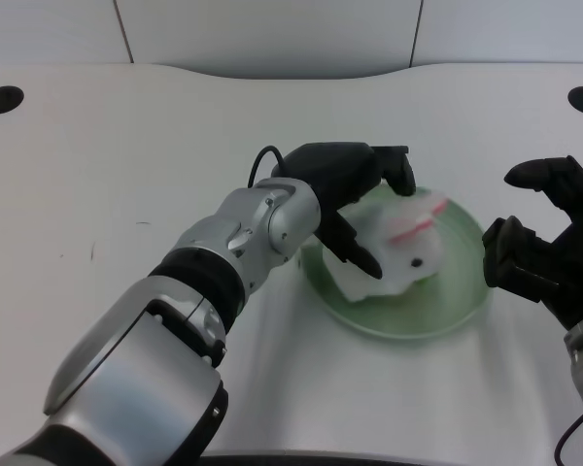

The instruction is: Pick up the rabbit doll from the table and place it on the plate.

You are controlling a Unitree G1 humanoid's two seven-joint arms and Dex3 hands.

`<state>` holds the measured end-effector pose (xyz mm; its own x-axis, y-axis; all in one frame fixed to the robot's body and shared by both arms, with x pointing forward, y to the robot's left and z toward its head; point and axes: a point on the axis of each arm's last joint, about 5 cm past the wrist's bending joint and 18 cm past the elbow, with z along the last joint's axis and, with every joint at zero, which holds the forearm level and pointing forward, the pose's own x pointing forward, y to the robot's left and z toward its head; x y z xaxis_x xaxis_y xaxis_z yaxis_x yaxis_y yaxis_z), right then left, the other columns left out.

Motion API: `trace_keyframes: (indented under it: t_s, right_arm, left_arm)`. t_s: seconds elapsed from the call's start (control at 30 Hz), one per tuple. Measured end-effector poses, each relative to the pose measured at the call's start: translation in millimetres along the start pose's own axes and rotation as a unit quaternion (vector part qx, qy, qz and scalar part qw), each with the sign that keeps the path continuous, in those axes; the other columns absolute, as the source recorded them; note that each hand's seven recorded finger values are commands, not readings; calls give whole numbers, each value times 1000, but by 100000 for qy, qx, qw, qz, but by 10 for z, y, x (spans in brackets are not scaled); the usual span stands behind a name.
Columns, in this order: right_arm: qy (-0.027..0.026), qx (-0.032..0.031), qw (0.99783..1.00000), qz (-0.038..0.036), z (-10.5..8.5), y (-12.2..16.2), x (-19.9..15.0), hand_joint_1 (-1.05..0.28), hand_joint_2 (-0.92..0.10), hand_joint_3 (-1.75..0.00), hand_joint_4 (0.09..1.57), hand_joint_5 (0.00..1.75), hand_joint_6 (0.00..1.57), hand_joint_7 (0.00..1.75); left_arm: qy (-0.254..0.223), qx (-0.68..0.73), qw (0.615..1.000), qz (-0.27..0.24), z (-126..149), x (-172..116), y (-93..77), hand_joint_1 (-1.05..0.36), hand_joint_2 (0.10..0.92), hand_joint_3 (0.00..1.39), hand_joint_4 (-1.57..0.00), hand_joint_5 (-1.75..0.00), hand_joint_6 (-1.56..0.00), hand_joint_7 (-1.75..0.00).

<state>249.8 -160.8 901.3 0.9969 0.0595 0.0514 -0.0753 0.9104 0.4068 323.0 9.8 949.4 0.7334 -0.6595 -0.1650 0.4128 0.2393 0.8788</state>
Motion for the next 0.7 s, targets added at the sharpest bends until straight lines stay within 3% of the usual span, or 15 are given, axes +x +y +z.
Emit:
trace_keyframes:
  t_s: [0.07,0.13,0.43,0.6,0.7]
  right_arm:
    - [32,-137,100000,-113,0,1,0,25,-273,-1708,1261,1746,934,1746]
    - [55,-212,100000,-129,-1,1,0,39,-278,-1712,1254,1746,926,1746]
    - [-304,-79,99998,-612,-3,4,0,4,-257,-1704,1267,1746,928,1746]
    - [-588,45,99993,-983,-22,13,-2,-33,-257,-1736,1288,1746,949,1746]
    - [-916,499,99984,-1485,-24,10,-5,-53,-263,-1745,1297,1746,958,1746]
  left_arm:
    - [670,836,99993,-480,-11,-2,-2,-960,865,9,0,-63,0,-67]
    - [1303,1587,99976,-816,-18,-3,-5,-987,887,15,1,-12,1,-13]
    - [3666,830,99922,1173,-156,-58,92,-977,885,7,1,1,1,1]
    - [-450,-9504,99242,7774,-373,-212,230,-943,884,6,1,1,-7,-4]
    - [-2132,-15073,98240,10823,-580,-379,303,-895,879,2,-29,-21,-58,-42]
